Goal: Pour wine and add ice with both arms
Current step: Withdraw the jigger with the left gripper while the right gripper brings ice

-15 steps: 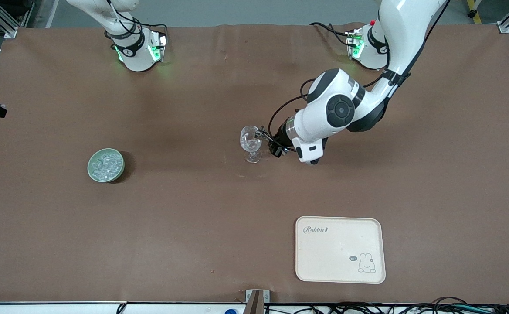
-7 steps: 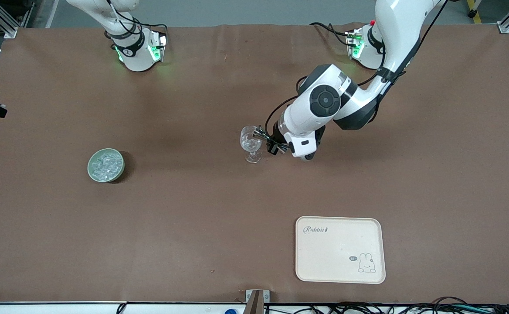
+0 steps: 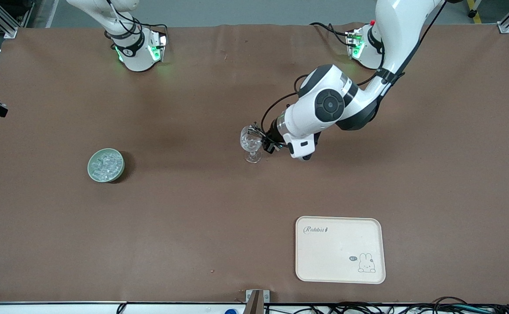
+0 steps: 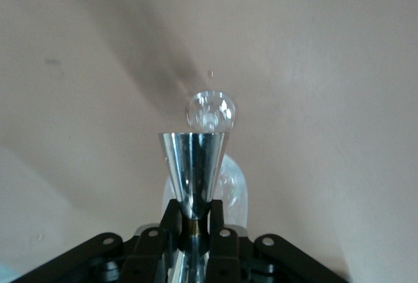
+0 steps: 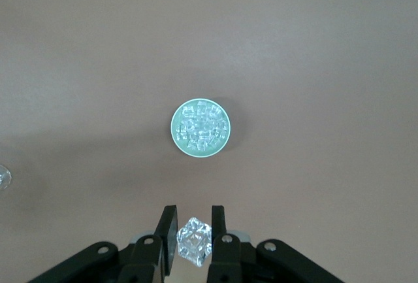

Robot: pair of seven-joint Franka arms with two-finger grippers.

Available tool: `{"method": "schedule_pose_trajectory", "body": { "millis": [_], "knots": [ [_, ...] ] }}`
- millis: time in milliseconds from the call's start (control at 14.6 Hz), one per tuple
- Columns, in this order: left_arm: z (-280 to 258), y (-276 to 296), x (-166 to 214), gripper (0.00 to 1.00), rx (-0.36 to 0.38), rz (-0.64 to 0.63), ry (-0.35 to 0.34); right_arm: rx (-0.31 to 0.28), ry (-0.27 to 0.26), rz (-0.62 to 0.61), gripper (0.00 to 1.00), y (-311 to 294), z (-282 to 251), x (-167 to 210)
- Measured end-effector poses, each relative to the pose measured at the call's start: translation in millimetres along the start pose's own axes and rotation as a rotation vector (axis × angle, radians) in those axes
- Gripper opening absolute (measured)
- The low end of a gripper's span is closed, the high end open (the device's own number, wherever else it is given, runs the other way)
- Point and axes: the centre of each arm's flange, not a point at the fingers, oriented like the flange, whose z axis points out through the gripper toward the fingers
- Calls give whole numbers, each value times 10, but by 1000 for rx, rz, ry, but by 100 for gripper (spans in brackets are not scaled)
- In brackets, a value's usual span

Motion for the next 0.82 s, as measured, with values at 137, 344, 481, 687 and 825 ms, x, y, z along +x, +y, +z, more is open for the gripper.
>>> {"method": "schedule_pose_trajectory", "body": {
  "millis": [137, 344, 481, 687, 825],
  "knots": [
    [-137, 30, 213, 22, -18, 0, -87, 1, -17, -1, 25, -3, 15, -19],
    [-408, -59, 649, 22, -77, -11, -201, 5, -28, 28, 25, -105, 27, -30],
    [-565, -182, 972, 22, -125, -29, -249, 4, -30, 66, 25, -410, 36, -45],
    [-762, -447, 1621, 22, -163, -71, -357, 19, -24, 138, 25, -1225, 49, -152],
    [-987, -625, 2192, 22, -164, -122, -417, 30, -3, 194, 25, -1812, 50, -283]
  ]
}}
